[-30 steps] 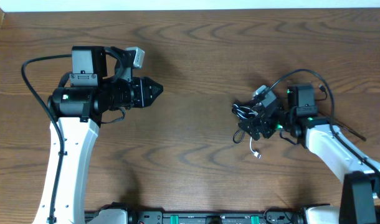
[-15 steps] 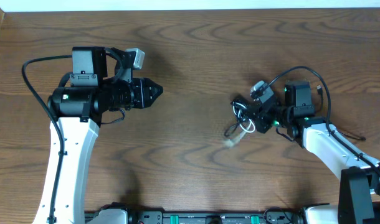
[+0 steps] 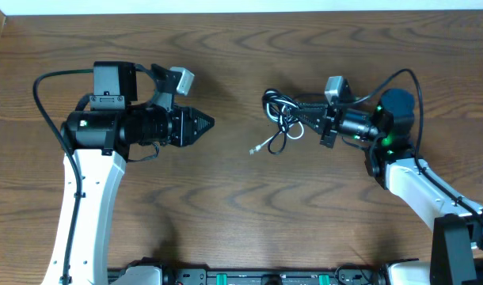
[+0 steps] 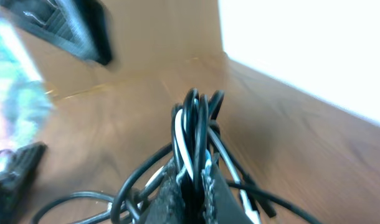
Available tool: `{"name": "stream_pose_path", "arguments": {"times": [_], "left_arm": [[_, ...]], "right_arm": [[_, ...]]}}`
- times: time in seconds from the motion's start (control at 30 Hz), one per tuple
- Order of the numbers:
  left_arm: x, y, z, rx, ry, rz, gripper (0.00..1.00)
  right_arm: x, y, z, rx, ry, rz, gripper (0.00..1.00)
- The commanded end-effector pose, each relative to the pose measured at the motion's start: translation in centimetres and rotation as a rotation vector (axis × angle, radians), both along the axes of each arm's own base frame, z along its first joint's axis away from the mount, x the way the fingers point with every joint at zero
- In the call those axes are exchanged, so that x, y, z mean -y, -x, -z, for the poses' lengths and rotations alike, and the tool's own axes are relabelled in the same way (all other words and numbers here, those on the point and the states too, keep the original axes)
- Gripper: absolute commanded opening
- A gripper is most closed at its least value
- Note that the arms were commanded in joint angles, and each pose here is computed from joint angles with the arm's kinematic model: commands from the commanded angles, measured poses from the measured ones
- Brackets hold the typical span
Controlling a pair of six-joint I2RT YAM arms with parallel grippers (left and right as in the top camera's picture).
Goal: Untangle cables
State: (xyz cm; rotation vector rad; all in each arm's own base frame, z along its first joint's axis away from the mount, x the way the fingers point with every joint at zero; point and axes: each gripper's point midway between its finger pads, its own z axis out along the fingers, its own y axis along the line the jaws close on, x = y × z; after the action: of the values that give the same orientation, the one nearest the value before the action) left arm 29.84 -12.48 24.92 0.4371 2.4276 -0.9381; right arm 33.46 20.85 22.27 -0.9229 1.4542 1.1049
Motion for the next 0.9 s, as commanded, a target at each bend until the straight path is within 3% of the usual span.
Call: {"name": "stream_pose_path", "arguments": {"times": [0.0,0.13,0.4,0.57,0.87], "left_arm": [[0.9,0.3,-1.0,0.111,0.012,0.130,0.30],[0.9,0.3,-1.0,0.166,-0.011,0.177,0.19],[3.8,2.0,-3.5,0.372,0.111,0.418,0.19],[6.3,3.2,-4.1,0.422,0.143,0.521,0.19],[8.2,3.3,-5.0,0.512,0.148,0.590,0.41]], "right_arm": [[-0.8,4.0,-2.8,-0.019,-0.058,-0.222,0.01],[-0.8,5.0,-4.8,0.023,-0.083,-0.266,0.01],[-0.8,5.3,-5.9,0.011,-0.107,-0.265,0.01],[-0.7,4.4,-6.7,0.026,-0.138,-0.206,0.01],[-0.4,5.7,-9.2,0.128,-0.179,-0.225,0.01]]}}
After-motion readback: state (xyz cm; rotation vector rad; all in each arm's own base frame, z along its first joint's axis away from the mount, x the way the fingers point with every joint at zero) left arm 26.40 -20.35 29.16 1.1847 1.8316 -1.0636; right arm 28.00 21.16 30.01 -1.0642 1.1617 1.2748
